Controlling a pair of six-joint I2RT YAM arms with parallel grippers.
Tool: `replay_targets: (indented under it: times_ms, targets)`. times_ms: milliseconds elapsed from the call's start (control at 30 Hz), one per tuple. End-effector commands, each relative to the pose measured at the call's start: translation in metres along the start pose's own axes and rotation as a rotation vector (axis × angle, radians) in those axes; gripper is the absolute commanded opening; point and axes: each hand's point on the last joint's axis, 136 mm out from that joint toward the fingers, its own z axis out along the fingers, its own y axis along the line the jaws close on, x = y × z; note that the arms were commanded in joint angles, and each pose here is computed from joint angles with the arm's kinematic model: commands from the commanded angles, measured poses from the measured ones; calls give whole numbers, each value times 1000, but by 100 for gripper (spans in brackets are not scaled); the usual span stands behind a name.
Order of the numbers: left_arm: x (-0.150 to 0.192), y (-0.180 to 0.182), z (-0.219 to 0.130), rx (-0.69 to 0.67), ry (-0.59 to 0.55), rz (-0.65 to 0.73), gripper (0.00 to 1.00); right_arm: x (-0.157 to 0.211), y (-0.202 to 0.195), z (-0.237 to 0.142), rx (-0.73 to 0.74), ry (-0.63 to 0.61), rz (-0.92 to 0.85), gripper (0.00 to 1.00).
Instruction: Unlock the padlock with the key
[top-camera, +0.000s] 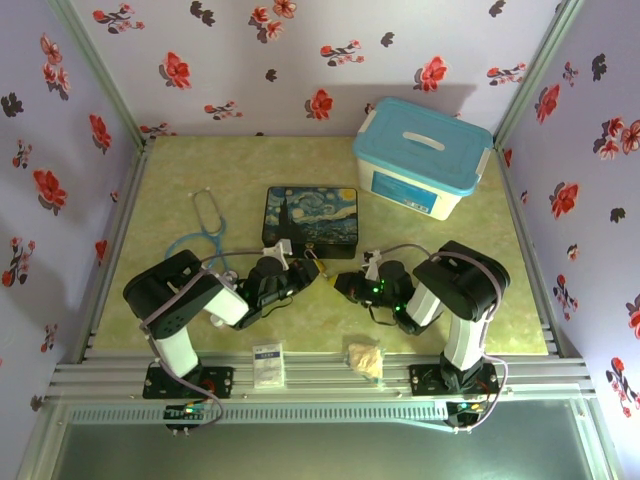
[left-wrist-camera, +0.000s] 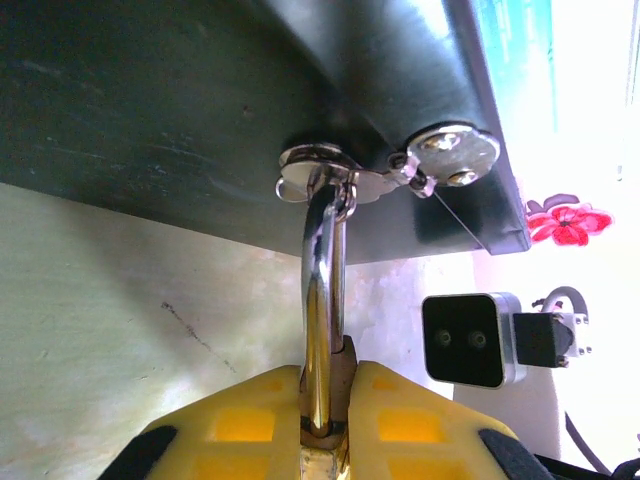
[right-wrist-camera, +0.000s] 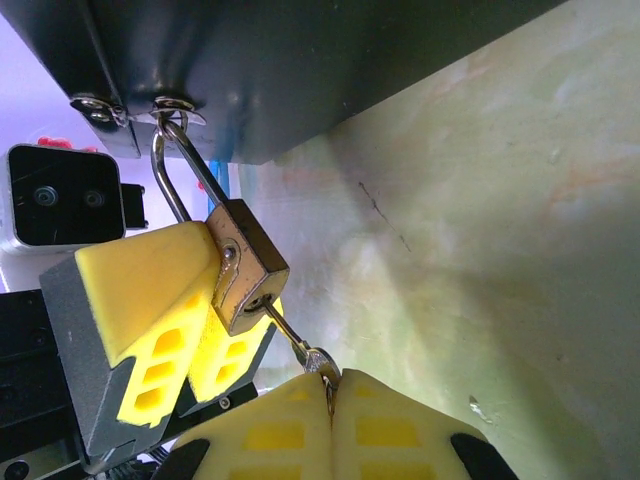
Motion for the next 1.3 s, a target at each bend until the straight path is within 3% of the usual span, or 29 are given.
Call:
replay_targets:
  times_ms: [0,667,1267]
  targets:
    - [8,-23,-3,105,37,5,0,-21,37,6,-120,-44,-3,0]
    - [5,-21,-1,124,22,-34,0,-29,20,3,-84,-61,99,0]
    - [-10,-18,1,96,-62,-57,0,-23,27,6,-60,-187,135,0]
